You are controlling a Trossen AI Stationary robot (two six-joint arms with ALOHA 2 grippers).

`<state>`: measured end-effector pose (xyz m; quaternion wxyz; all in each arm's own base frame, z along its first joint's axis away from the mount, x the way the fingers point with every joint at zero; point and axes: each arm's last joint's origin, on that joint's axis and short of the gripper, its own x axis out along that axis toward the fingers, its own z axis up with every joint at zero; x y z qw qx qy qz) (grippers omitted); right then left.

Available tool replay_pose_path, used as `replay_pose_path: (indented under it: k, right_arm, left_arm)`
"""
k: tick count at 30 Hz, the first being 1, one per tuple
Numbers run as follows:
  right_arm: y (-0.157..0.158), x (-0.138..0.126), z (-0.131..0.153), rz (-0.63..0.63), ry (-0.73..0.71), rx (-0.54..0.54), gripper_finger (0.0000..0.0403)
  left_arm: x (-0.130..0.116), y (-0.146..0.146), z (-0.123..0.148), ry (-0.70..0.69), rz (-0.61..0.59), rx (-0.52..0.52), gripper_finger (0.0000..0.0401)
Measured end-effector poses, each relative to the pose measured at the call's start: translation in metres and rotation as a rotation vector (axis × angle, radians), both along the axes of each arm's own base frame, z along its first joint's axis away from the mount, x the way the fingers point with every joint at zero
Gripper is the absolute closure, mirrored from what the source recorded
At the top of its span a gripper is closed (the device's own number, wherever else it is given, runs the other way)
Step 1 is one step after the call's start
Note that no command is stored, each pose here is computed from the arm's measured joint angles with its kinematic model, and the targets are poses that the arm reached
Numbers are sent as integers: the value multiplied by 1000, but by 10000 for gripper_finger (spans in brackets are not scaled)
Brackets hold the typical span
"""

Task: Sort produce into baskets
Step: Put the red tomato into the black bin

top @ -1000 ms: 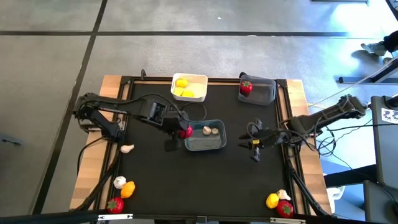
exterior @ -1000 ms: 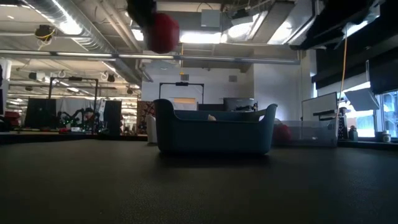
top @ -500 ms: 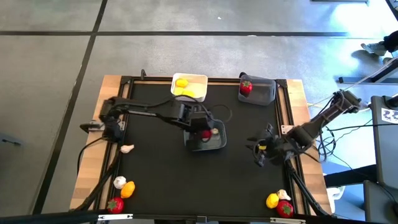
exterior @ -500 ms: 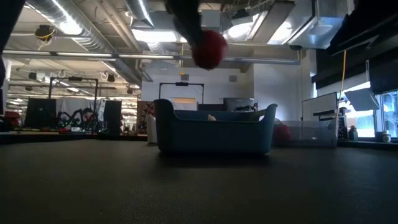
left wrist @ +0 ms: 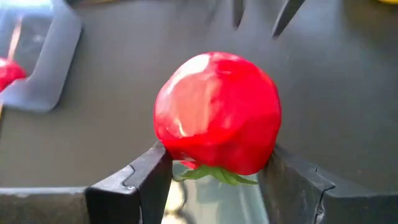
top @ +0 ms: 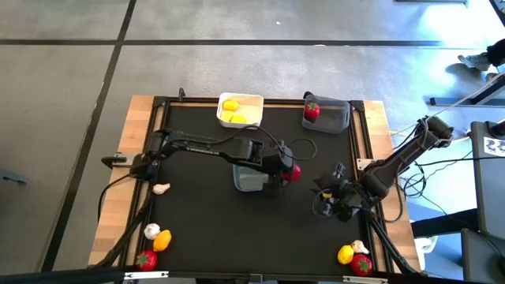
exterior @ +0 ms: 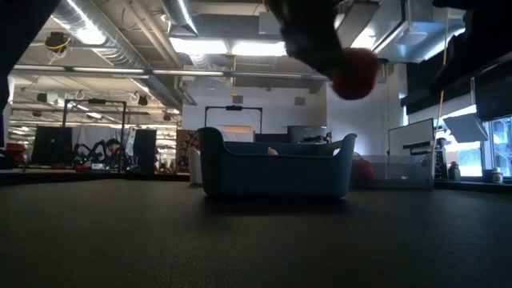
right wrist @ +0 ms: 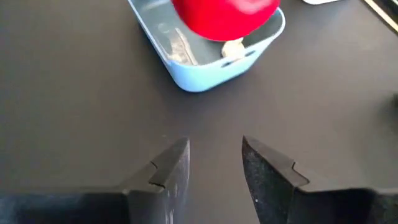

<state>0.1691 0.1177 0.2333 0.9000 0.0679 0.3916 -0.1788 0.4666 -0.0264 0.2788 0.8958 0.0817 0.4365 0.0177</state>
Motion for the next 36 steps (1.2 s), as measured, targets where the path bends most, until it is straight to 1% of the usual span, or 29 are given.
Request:
replay_pose_path:
  k: [6, 9, 11, 15, 18, 24, 29, 32, 36]
  right_arm:
    - [11, -5, -7, 1, 32, 23, 253]
    - [18, -11, -10, 10, 36, 38, 253]
    - [23, -16, -11, 14, 39, 50, 253]
    - [33, -26, -12, 13, 16, 96, 253]
    - [38, -35, -18, 8, -7, 115, 253]
    - [35, -47, -38, -74, -41, 133, 253]
    - [31, -48, -50, -93, -51, 150, 253]
    - [30, -47, -50, -99, -109, 110, 253]
    - [26, -45, -49, -106, -261, -14, 253]
  left_arm:
    - [15, -2, -2, -114, -31, -42, 183]
    - [24, -3, -12, -149, -53, -40, 183]
    - [31, -3, -25, -142, -76, -23, 183]
    - [45, -1, -47, -172, -99, -5, 183]
    - [53, 2, -65, -170, -114, 10, 183]
    - [61, 13, -97, -123, -105, 21, 182]
    - [62, 19, -100, -127, -63, -6, 181]
    - [62, 19, -100, -129, -60, -8, 181]
    - [62, 18, -100, -130, -58, -11, 181]
